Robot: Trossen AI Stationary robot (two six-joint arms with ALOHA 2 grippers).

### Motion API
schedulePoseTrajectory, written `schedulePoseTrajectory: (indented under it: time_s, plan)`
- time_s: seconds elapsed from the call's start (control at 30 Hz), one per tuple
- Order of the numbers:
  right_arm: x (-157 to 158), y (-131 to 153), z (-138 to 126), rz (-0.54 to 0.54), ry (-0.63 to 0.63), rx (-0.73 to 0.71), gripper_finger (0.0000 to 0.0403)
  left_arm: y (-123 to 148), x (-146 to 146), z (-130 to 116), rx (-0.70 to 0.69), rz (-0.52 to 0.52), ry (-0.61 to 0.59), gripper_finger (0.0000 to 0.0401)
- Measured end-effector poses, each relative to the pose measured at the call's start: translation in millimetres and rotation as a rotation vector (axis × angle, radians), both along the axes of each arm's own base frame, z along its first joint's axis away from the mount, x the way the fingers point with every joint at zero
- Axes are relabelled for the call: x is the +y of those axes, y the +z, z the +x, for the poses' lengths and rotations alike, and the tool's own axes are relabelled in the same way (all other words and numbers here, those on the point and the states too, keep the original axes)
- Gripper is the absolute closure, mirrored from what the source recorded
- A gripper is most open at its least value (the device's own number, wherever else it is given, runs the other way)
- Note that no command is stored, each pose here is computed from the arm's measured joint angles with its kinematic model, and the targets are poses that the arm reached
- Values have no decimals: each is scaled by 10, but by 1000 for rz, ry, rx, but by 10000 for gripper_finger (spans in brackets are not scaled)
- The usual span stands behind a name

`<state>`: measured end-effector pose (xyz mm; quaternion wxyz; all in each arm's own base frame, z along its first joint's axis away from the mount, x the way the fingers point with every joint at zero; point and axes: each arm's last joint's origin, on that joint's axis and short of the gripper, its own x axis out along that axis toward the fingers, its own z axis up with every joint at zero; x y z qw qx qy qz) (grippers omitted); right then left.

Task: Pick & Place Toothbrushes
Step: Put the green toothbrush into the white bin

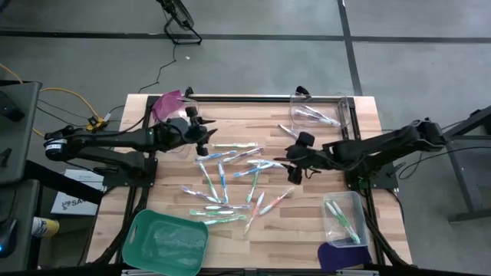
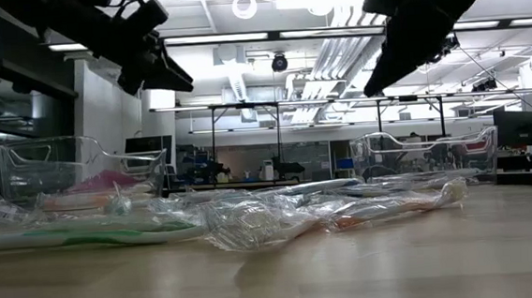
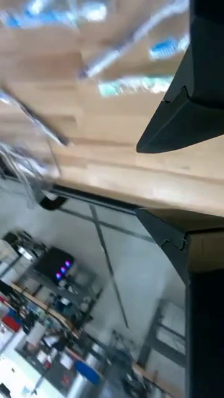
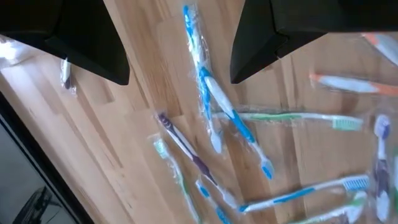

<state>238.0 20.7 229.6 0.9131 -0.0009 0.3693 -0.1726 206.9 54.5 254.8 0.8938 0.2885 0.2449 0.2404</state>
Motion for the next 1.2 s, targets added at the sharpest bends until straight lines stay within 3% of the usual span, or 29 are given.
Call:
schedulePoseTrajectory:
  time_s: [0.13, 0.4, 0.73, 1.0, 1.2]
  plan:
    - [-35, -13, 36, -14, 0, -4, 130, -119, 32, 44, 94, 27, 68, 253]
    - [-92, 10, 51, -13, -23, -29, 130, -383, 65, 272, 236, 21, -79, 253]
    - [-83, 3, 46, 6, -3, -20, 130, -559, 283, 394, 290, -214, -221, 253]
    - [-83, 3, 46, 8, -5, -20, 130, -725, 434, 433, 341, -316, -160, 253]
    - [-82, 2, 46, 20, -14, -24, 130, -740, 471, 552, 356, -329, -163, 253]
